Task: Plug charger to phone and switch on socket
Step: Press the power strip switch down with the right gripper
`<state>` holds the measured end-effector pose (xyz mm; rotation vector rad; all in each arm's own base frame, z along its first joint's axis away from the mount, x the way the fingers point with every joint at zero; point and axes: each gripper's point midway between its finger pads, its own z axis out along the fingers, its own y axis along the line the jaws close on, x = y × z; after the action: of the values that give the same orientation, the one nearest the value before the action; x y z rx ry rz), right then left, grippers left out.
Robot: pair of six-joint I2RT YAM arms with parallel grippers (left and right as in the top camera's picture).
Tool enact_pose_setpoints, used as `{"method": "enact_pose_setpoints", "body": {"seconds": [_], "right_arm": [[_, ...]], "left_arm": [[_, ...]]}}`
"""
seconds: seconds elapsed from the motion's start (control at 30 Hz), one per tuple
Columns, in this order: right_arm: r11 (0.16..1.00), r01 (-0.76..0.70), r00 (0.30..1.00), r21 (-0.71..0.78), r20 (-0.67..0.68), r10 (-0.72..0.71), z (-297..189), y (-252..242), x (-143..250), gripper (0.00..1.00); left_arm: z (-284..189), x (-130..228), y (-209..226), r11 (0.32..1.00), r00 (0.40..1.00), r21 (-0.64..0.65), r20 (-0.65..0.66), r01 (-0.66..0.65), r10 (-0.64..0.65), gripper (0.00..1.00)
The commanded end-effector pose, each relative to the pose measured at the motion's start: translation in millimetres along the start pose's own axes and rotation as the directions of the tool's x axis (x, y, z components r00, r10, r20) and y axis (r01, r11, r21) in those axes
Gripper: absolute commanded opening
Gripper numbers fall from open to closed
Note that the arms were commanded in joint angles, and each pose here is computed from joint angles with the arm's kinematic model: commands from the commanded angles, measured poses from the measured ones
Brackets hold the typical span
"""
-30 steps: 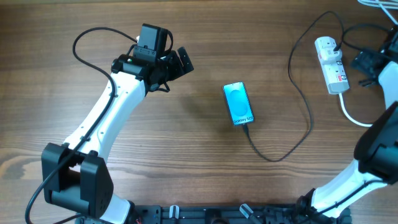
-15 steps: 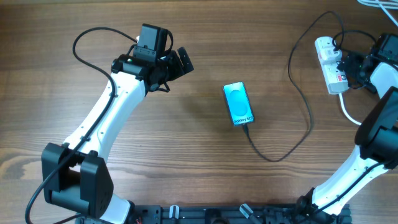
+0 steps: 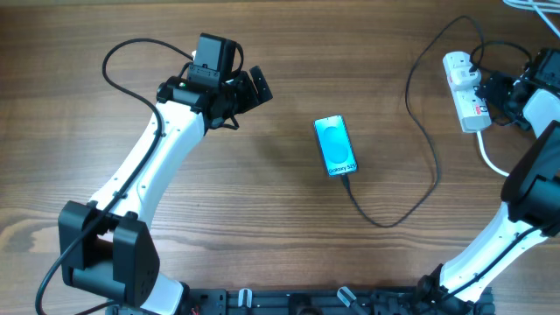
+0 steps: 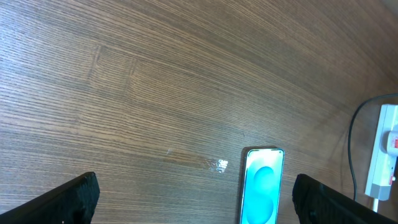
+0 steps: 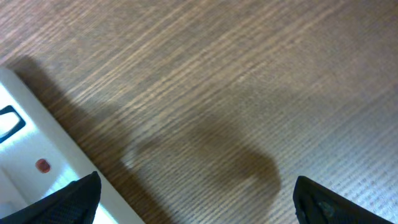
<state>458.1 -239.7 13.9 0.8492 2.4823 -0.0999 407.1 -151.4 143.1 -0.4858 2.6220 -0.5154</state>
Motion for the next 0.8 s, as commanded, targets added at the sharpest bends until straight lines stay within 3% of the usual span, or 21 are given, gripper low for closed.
{"method": "enact_pose_setpoints", "body": {"seconds": [0.0,0.77], "right_arm": [[0.99,0.078,0.994,-0.121,-0.063,-0.086,9.9,25.7,20.5,1.0],[0.981,0.123,0.981,-0.152,-0.13,-0.144,7.4,26.9,38.8,1.0]], "left_arm": [[-6.0,-5.7,1.7,1.0,1.0,-0.005,0.026,-0.001,0.001,1.0],[-6.0,-5.6,1.6,1.0,1.0,-0.005,0.026,-0.002,0.002,1.0]]}}
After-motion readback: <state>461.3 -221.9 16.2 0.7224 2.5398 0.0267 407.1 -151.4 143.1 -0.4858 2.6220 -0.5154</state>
